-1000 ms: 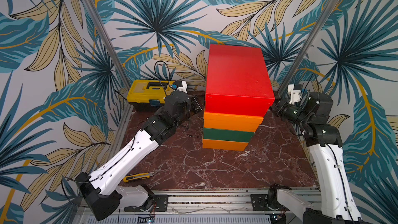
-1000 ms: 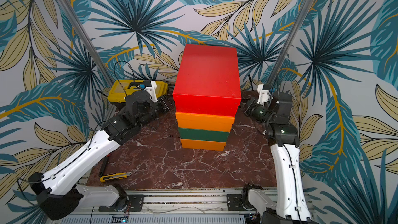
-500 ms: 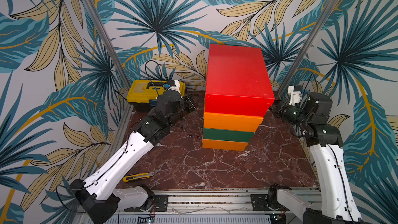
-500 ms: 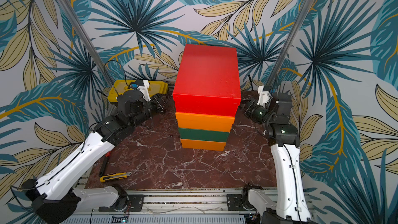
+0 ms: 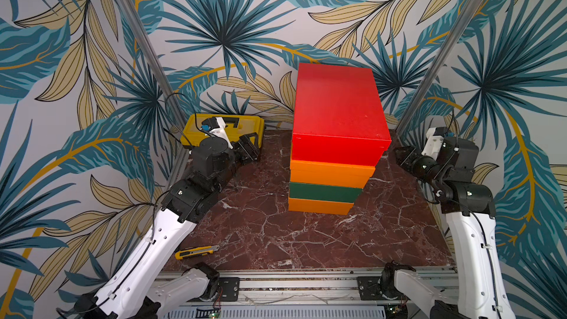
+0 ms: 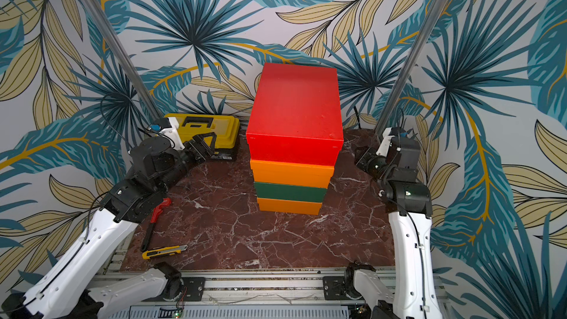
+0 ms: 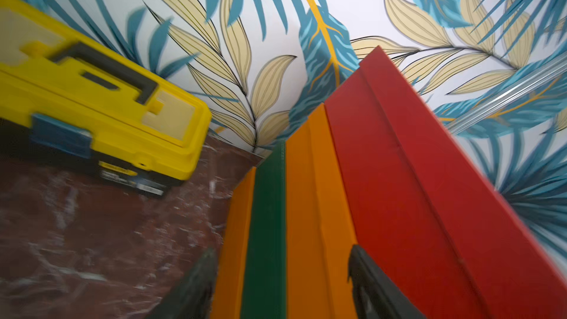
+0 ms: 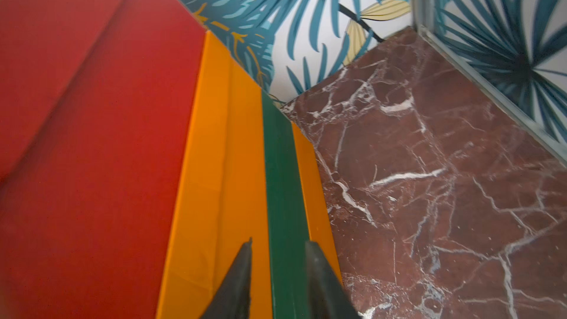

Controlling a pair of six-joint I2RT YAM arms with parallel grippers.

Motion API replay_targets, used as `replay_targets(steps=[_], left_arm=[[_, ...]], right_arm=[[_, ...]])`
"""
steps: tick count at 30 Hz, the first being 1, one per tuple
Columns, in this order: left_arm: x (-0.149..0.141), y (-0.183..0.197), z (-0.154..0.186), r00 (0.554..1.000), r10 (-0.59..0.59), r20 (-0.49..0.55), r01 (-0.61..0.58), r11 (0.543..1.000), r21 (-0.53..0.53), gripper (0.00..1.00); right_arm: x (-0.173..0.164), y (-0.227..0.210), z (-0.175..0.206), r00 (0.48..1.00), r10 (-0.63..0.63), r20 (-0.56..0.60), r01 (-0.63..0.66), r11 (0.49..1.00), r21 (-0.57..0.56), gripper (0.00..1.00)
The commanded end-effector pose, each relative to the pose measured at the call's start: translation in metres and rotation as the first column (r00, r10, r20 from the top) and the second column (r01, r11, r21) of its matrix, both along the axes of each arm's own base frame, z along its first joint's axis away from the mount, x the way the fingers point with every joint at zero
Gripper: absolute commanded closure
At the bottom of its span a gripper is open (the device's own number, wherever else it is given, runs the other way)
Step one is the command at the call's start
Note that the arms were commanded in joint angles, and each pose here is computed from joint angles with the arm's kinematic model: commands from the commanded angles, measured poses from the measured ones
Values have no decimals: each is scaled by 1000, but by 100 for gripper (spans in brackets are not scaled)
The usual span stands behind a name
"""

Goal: Stack the shoeboxes
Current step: Reset both arms

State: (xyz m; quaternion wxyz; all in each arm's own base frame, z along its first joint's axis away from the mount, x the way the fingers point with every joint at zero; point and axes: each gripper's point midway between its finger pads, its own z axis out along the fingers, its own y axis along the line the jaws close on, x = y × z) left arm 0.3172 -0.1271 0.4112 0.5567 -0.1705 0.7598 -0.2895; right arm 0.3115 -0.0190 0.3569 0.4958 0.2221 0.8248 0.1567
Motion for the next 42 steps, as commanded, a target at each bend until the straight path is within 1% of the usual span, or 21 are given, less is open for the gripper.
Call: replay_targets(steps=[1, 2, 3, 4, 9, 11, 13, 15, 18, 21, 24, 27, 29, 31, 33, 34, 36, 37, 39, 41, 42], left_arm=[[1, 31, -13, 993, 116, 19, -117, 977, 178, 1], [3, 37, -18, 989, 145, 19, -146, 965, 220, 0], [6, 43, -25, 983, 182, 15, -179, 949, 259, 0], [10, 50, -33, 975, 223, 15, -217, 930, 295, 1], [36, 71, -76, 940, 340, -25, -294, 847, 442, 0], [51, 69, -91, 954, 296, -52, -238, 850, 469, 0], [62, 66, -104, 969, 239, -55, -190, 873, 449, 0], [68, 71, -110, 974, 227, -29, -193, 886, 422, 0], [70, 92, -124, 963, 269, -11, -241, 880, 410, 0], [71, 106, -137, 949, 313, -15, -277, 860, 428, 0], [74, 121, -151, 931, 363, -42, -308, 840, 447, 0], [73, 123, -155, 939, 340, -57, -285, 860, 423, 0], [66, 134, -148, 926, 378, -14, -342, 852, 395, 0], [53, 147, -143, 898, 439, 40, -420, 824, 379, 1], [38, 166, -140, 848, 525, 79, -517, 782, 349, 0], [33, 174, -140, 820, 564, 97, -559, 753, 346, 1], [24, 194, -147, 743, 659, 117, -648, 664, 372, 1], [24, 199, -153, 726, 678, 118, -657, 632, 411, 1], [32, 199, -174, 750, 656, 89, -587, 597, 547, 0], [37, 199, -196, 750, 659, 45, -553, 589, 589, 1], [37, 197, -206, 760, 650, 24, -536, 605, 589, 0]], right_arm=[[-5, -30, -22, 994, -109, -22, 104, 981, -166, 42], [-6, -37, -29, 989, -142, -28, 134, 973, -187, 36], [-7, -40, -34, 987, -157, -22, 150, 967, -204, 4], [-6, -42, -41, 987, -163, -16, 155, 964, -214, 0], [1, -43, -81, 987, -160, -5, 155, 961, -229, 1], [1, -47, -101, 982, -186, -23, 175, 951, -254, 1], [0, -47, -123, 977, -205, -54, 177, 931, -318, 1], [-3, -44, -139, 972, -222, -74, 179, 909, -377, 0], [-6, -45, -152, 961, -274, -42, 229, 870, -436, 0], [-5, -50, -160, 945, -327, 27, 309, 861, -404, 1], [3, -46, -169, 956, -290, 48, 283, 862, -421, 0], [19, -39, -186, 978, -197, 68, 204, 838, -506, 1], [26, -31, -194, 983, -142, 119, 183, 848, -497, 1], [24, -36, -198, 963, -189, 192, 258, 852, -456, 1], [26, -37, -205, 957, -182, 227, 271, 843, -465, 1], [28, -36, -210, 961, -167, 220, 257, 834, -488, 1], [32, -40, -208, 958, -181, 223, 272, 816, -510, 1], [34, -40, -209, 962, -182, 206, 265, 810, -523, 1], [41, -43, -212, 964, -202, 172, 264, 801, -537, 1], [45, -42, -214, 969, -196, 150, 246, 803, -544, 0], [47, -42, -215, 970, -197, 143, 244, 801, -547, 1]])
